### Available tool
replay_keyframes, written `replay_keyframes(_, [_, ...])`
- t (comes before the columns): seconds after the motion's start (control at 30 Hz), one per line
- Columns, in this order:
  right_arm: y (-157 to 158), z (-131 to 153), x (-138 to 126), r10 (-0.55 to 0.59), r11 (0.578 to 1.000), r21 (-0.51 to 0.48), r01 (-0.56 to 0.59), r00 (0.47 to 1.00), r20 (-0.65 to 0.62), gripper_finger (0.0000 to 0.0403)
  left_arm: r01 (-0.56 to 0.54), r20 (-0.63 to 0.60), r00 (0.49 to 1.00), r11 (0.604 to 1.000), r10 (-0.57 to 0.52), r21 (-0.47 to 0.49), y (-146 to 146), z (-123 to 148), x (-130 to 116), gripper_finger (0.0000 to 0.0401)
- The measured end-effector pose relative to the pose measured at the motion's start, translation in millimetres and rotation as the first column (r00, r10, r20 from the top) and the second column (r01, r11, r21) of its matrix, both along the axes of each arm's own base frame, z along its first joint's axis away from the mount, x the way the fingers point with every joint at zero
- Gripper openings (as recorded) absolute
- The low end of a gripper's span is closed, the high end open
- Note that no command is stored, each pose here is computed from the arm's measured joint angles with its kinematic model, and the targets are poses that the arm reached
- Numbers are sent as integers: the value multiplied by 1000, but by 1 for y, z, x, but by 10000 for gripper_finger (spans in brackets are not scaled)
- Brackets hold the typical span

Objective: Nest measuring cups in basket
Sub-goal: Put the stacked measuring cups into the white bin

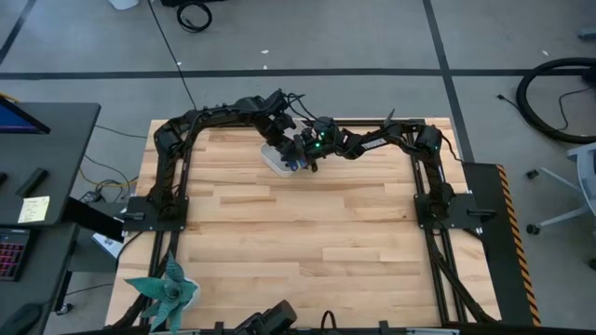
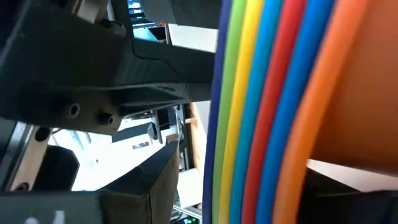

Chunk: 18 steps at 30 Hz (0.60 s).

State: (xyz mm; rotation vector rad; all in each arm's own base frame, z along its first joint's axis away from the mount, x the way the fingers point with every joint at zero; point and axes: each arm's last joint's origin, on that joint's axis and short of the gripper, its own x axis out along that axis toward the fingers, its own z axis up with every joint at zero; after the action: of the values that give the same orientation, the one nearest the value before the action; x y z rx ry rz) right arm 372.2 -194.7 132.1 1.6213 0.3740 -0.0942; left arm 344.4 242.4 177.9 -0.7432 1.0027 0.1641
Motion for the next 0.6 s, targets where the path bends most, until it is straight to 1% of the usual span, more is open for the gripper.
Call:
replay_keyframes(0.07, [0, 0, 0, 13, 1000, 19, -13, 1000, 0, 198, 1, 1, 1000, 1000, -1, -2, 0, 0, 0, 116])
replay_keyframes(0.23, [0, 0, 0, 27, 999, -27, -27, 1000, 11, 198, 4, 1, 1000, 1000, -4, -5, -1, 0, 1, 116])
replay_keyframes(0.6, [0, -1, -1, 21, 999, -28, -21, 1000, 4, 198, 6, 4, 1000, 1000, -6, -4, -1, 0, 1, 116])
